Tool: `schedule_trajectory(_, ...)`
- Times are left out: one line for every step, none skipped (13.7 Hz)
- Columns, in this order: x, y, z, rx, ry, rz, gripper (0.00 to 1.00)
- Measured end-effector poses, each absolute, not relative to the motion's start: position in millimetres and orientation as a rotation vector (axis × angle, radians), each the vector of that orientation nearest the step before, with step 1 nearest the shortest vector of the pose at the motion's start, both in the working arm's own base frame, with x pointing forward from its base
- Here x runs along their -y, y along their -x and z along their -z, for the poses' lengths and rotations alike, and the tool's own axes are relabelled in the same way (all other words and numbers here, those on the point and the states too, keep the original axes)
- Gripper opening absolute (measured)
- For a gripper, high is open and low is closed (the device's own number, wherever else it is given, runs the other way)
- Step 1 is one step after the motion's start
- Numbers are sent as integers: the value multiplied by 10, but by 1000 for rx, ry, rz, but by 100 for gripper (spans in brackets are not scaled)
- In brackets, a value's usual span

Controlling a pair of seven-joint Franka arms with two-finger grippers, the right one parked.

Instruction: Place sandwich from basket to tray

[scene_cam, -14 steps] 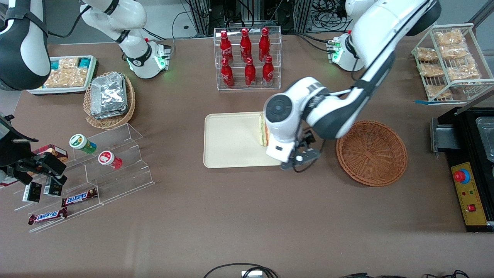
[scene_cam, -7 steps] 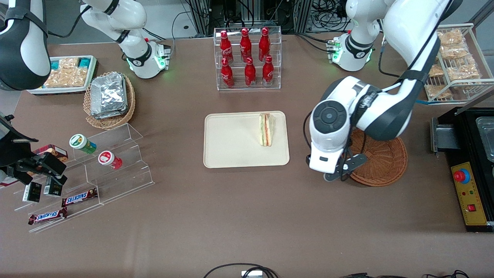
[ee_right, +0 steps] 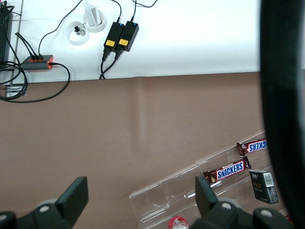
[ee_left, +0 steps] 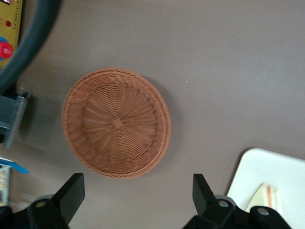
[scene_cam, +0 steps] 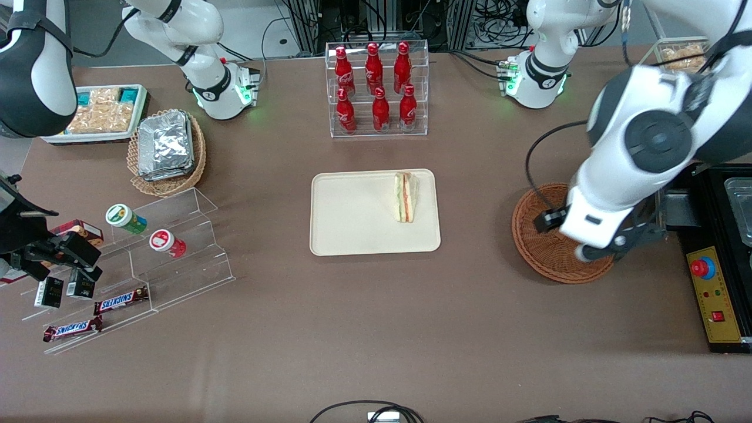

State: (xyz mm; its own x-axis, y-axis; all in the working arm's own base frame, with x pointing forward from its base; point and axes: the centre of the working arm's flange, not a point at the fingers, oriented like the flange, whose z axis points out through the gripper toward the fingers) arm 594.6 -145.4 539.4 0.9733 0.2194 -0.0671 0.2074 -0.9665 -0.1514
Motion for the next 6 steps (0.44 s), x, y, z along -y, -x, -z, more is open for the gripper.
schedule_trajectory(1270,-5880,-5550,252,3002,-143,100)
schedule_trajectory(1081,-5815,-5697,188,3030,-157,100)
schedule_trajectory(902,-5750,-5834,132,3058,-164,100)
schedule_trajectory(752,-5690,-5956,75,3079,-160,100)
schedule_trajectory(647,-5631,-6061,12,3092,-150,100)
schedule_trajectory(603,-5578,-6137,-37,3095,-144,100)
